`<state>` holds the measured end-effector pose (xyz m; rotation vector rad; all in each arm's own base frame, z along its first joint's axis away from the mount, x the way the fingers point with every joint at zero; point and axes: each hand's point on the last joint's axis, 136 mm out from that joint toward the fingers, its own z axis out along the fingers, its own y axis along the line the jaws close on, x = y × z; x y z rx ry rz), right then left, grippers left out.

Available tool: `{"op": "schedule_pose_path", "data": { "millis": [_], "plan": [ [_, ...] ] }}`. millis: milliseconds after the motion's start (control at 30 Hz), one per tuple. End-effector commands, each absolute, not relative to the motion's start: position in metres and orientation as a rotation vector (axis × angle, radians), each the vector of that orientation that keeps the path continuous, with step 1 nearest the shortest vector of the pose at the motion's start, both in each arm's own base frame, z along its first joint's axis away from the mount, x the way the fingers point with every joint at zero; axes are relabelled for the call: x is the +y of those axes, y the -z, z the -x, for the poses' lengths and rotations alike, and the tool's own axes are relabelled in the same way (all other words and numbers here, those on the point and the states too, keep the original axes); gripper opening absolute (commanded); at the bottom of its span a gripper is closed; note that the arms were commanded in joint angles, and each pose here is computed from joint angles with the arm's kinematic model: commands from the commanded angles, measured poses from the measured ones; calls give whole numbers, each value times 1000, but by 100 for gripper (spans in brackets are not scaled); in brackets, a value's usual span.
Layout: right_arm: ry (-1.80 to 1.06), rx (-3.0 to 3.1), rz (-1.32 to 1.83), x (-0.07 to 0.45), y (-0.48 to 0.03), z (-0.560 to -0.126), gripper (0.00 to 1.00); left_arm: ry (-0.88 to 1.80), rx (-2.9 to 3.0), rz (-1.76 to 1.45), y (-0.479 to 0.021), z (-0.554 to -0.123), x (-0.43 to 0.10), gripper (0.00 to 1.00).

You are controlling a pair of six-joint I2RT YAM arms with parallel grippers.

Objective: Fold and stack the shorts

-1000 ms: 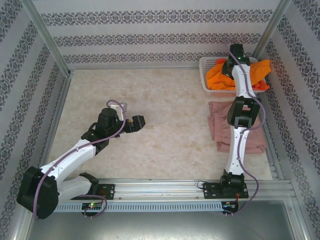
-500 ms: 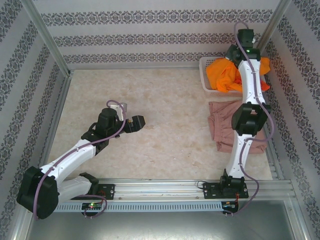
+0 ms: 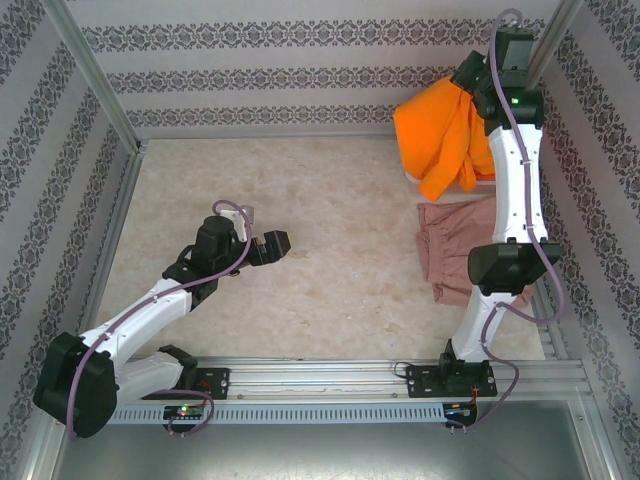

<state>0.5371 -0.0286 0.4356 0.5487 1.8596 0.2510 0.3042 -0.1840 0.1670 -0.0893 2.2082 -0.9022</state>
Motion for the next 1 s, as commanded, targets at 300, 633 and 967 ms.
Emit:
{"op": "schedule_pose_path", "data": {
  "millis": [300, 633, 967],
  "plan": [
    [-532, 1673, -258, 83, -539, -498, 0, 876, 2178, 112, -173, -310, -177, 100],
    [-652, 1682, -27, 192, -536, -499, 1, 850, 2136, 92, -195, -309, -172, 100],
    [-590, 1992, 510, 268, -390, -419, 72, 790, 2051, 110, -215, -295, -153, 100]
  ]
}}
